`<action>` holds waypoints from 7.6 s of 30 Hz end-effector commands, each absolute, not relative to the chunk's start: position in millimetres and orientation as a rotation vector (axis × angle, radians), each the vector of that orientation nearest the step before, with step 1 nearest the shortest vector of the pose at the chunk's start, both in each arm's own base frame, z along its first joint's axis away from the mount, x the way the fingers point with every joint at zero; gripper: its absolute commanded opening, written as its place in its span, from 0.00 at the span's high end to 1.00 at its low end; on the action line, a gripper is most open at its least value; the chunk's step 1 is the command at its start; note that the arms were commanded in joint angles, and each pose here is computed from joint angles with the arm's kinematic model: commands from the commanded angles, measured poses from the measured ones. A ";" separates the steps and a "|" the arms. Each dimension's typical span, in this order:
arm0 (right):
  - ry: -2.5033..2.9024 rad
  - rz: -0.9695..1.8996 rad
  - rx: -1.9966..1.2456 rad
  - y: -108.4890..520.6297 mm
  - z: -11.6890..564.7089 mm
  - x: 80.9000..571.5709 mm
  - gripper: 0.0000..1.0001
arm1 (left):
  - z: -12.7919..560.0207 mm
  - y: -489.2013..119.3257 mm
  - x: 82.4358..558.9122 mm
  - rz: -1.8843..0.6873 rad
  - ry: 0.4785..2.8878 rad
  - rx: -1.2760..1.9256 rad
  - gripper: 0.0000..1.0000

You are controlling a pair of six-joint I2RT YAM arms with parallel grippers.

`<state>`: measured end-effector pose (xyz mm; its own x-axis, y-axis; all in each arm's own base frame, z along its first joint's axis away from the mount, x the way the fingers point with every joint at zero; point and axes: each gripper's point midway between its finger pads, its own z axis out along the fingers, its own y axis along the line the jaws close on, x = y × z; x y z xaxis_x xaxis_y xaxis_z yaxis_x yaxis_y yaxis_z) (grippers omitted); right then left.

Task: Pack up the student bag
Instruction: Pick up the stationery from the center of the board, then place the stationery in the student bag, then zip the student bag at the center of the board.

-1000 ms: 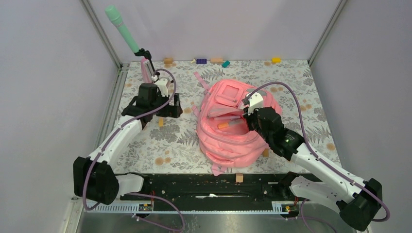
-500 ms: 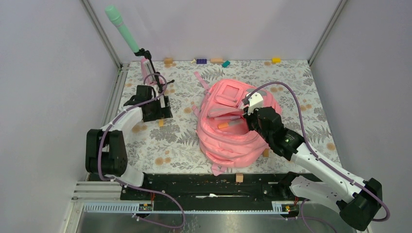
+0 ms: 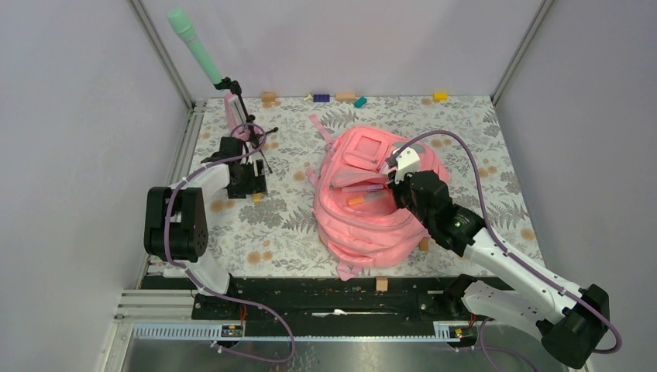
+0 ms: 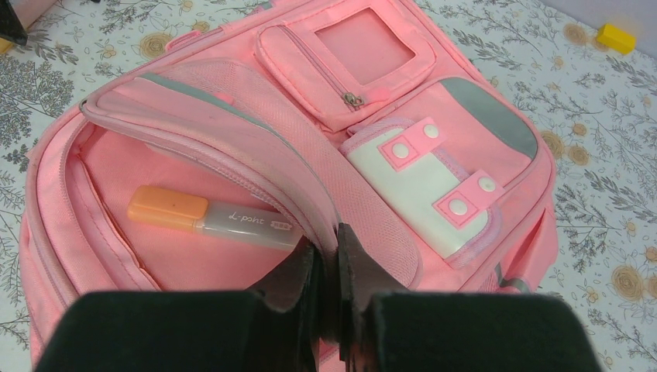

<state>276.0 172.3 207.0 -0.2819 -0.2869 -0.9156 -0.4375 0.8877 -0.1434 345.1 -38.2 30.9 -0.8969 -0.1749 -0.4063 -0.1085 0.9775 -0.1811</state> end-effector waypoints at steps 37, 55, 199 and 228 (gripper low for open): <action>1.776 0.154 -0.441 174.0 243.2 292.5 1.00 | 83.9 -45.9 371.5 -0.225 2.531 -0.044 1.00; 1.793 0.150 -0.457 175.2 249.6 292.6 1.00 | 185.1 -199.4 278.3 -0.371 2.062 0.837 1.00; 2.070 0.709 -0.007 191.9 188.9 314.4 1.00 | 184.9 -187.1 218.5 -1.035 1.892 0.164 0.01; 2.112 0.756 -0.066 168.4 199.2 319.2 0.61 | 116.7 -197.0 234.0 -1.024 1.959 0.223 0.47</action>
